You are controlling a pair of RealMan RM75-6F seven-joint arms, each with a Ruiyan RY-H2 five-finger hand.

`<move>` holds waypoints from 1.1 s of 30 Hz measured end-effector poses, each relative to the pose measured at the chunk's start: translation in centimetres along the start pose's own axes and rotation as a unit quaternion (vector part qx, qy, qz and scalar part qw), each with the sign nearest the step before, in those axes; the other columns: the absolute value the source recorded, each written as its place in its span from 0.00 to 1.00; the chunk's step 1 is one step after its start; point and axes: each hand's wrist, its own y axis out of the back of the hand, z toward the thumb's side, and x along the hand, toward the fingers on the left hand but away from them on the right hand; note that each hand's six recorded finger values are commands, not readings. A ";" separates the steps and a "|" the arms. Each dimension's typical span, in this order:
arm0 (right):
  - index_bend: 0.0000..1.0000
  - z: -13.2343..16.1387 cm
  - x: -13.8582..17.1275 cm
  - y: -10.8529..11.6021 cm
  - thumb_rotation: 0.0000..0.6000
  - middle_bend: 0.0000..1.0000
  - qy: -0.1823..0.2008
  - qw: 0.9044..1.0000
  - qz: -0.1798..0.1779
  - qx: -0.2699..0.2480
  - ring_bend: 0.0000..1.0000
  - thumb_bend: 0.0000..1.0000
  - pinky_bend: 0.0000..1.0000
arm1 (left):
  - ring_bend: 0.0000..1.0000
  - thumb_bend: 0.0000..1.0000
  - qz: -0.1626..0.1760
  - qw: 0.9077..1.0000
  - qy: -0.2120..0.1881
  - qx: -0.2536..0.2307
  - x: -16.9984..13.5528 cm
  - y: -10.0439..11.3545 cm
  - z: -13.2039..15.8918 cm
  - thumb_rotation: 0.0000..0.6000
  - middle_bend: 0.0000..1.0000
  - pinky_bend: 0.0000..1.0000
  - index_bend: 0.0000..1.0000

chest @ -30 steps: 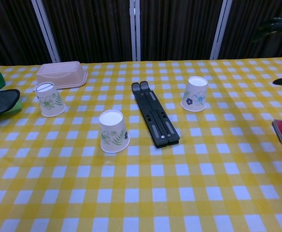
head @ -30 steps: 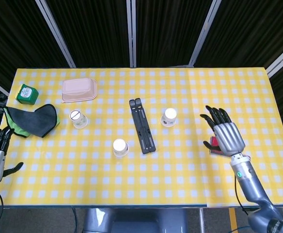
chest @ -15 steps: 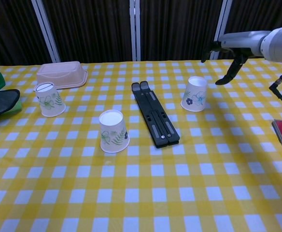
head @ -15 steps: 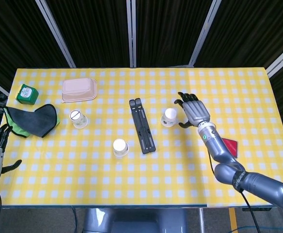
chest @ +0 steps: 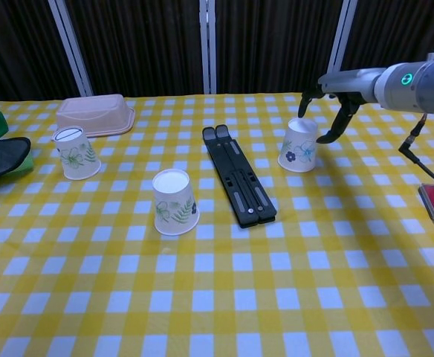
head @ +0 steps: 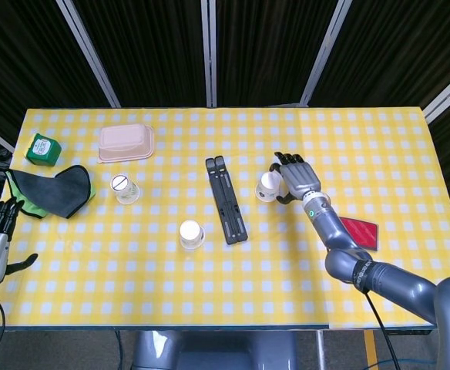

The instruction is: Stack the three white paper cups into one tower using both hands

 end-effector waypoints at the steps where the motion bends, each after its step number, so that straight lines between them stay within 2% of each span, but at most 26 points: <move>1: 0.29 0.1 -0.1 0.0 1.00 0.03 0.000 1.000 -0.002 0.000 0.00 0.22 0.00 | 0.00 0.00 0.000 1.000 0.000 -0.001 0.0 0.0 0.0 1.00 0.00 0.00 0.00; 7: 0.29 0.4 -0.6 0.0 1.00 0.04 0.001 1.000 -0.015 -0.001 0.00 0.23 0.00 | 0.00 0.00 0.001 1.000 -0.001 -0.004 -0.1 0.1 -0.1 1.00 0.00 0.00 0.00; 14: 0.30 0.6 -0.9 -0.4 1.00 0.04 0.001 1.000 -0.012 0.006 0.00 0.23 0.00 | 0.00 0.00 0.000 1.000 0.001 -0.006 0.0 0.1 -0.2 1.00 0.00 0.00 0.00; 21: 0.41 1.0 -1.1 -0.7 1.00 0.09 0.003 1.000 -0.016 0.010 0.00 0.34 0.00 | 0.00 0.00 0.000 1.000 -0.002 -0.009 -0.1 0.2 0.0 1.00 0.00 0.00 0.00; 24: 0.44 1.3 -1.1 -0.5 1.00 0.11 0.007 1.000 -0.024 0.010 0.00 0.35 0.00 | 0.00 0.00 -0.001 1.000 -0.001 -0.009 -0.1 0.2 -0.1 1.00 0.00 0.00 0.00; 33: 0.44 3.4 0.2 1.7 1.00 0.11 0.042 0.997 -0.064 0.005 0.00 0.35 0.00 | 0.00 0.00 -0.003 1.000 0.002 -0.007 0.0 0.0 -0.2 1.00 0.00 0.00 0.00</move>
